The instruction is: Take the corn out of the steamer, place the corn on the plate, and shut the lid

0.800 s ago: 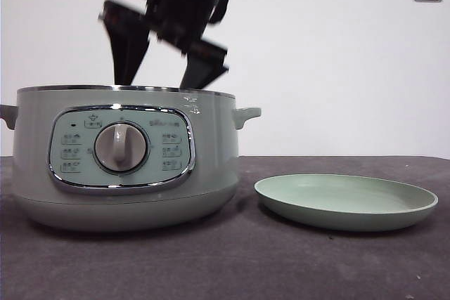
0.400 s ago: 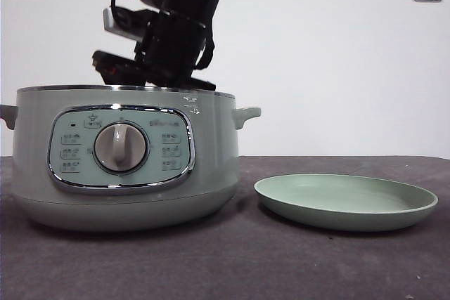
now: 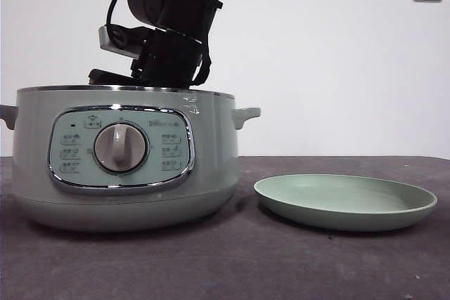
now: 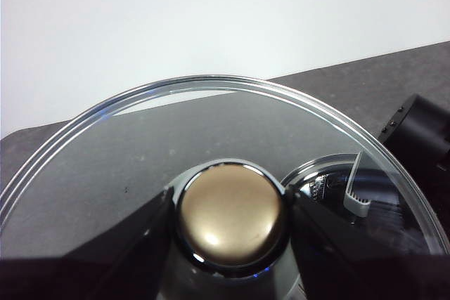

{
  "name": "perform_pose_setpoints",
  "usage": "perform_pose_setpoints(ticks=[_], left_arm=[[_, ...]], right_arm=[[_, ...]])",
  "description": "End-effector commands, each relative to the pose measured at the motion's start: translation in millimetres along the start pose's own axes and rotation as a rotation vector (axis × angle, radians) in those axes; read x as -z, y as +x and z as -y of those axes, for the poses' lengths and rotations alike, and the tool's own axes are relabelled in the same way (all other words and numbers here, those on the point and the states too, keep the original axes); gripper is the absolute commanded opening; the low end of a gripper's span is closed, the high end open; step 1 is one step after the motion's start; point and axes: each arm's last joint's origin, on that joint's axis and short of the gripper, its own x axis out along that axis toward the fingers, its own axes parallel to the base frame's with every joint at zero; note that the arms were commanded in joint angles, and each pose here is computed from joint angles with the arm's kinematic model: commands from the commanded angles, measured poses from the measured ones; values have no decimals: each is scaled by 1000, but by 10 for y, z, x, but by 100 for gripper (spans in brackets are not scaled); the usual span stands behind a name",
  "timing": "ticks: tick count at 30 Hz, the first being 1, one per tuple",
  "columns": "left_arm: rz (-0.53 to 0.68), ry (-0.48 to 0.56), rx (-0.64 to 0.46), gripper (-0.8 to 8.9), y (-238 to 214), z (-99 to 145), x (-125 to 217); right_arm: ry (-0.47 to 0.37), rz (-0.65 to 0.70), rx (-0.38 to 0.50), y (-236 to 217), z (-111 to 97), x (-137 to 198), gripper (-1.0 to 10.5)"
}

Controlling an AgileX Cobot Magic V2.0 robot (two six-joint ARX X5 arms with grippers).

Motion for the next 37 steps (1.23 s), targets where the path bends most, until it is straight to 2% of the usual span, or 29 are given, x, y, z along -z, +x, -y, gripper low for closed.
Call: perform_pose_setpoints(ticks=[1, 8, 13, 16, 22, 27, 32, 37], left_arm=[[54, -25, -7, -9, -48, -22, -54], [47, -22, -6, -9, -7, -5, -61], [14, -8, 2, -9, 124, 50, -70], [-9, 1, 57, -9, 245, 116, -81], [-30, 7, 169, -9, 494, 251, -114], [-51, 10, 241, -9, 660, 340, -117], [-65, 10, 262, -9, 724, 373, -110], [-61, 9, 261, -9, 724, 372, -114]], right_arm=[[-1, 13, -2, -44, -34, -20, -13], [15, 94, 20, -691, -51, -41, -13], [38, 112, 36, -1241, -15, 70, -13], [68, 91, 48, -1538, 33, 196, -13], [191, 30, 208, -1962, 215, 451, -13], [330, -68, 240, -2045, 445, 648, -13], [401, -126, 252, -1928, 619, 774, -13], [439, -208, 248, -1593, 728, 948, -13]])
